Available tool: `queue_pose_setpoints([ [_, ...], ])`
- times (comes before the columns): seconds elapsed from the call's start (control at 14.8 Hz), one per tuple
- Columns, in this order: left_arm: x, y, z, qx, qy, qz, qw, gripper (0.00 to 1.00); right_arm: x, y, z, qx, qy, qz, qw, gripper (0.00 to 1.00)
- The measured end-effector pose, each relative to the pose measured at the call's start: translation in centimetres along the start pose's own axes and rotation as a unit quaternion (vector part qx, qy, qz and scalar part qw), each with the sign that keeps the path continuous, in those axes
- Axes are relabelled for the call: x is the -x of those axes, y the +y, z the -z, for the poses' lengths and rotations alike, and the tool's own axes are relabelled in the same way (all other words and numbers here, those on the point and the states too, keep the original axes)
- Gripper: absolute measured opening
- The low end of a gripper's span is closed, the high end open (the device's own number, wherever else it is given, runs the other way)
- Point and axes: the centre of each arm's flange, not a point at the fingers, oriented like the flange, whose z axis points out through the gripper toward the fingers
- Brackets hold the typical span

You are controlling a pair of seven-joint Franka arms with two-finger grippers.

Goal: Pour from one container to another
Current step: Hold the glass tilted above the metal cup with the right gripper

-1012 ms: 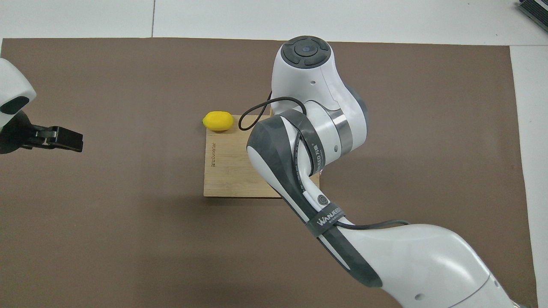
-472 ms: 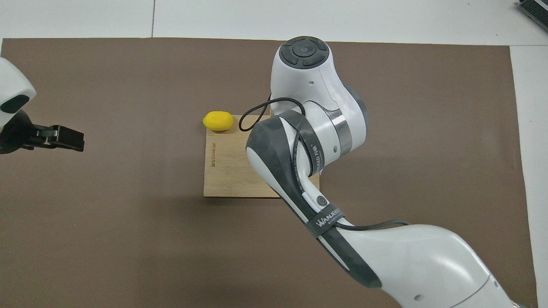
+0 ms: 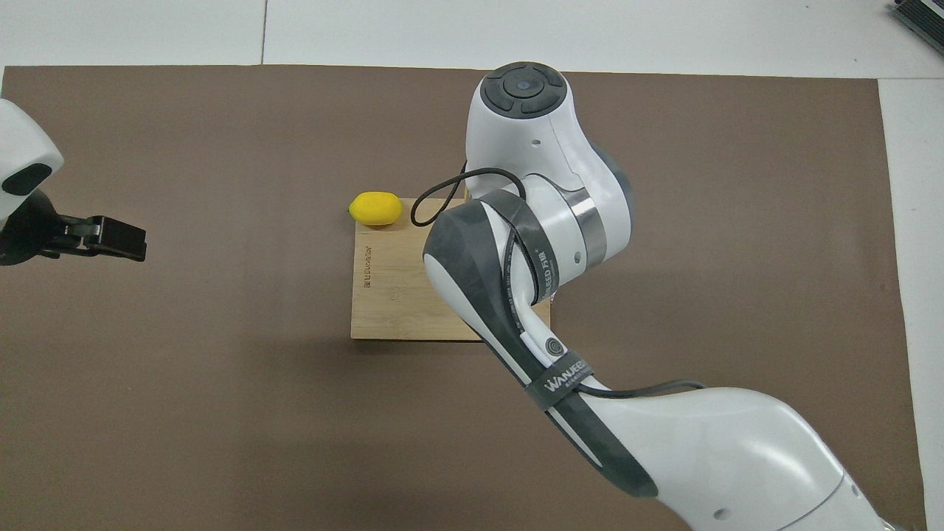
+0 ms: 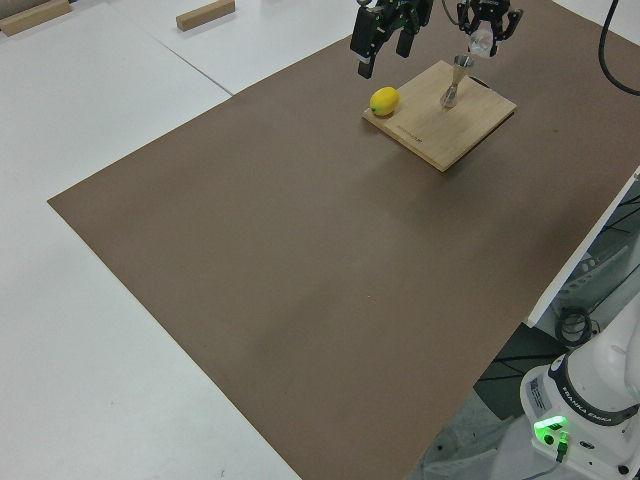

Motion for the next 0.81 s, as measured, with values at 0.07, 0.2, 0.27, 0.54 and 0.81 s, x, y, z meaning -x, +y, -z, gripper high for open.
queue_pose_setpoints([
  [0.07,0.0,0.03,0.0,0.0,0.0,0.0,1.0,1.0,0.0,0.0,0.02,0.0,0.0,0.0,1.0,0.5],
  [0.2,0.0,0.06,0.0,0.0,0.0,-0.001,1.0,1.0,0.01,0.0,0.02,0.0,0.0,0.0,1.0,0.5],
  [0.27,0.0,0.06,0.0,0.0,0.0,-0.001,1.0,1.0,0.01,0.0,0.01,0.0,0.0,0.0,1.0,0.5],
  [0.54,0.01,-0.11,-0.01,0.0,0.0,0.001,1.0,1.0,0.04,0.0,0.04,0.0,0.0,0.0,1.0,0.5],
  [0.81,0.01,-0.33,-0.01,0.0,0.0,0.003,1.0,1.0,-0.14,-0.19,0.87,-0.011,-0.006,-0.001,1.0,0.5],
])
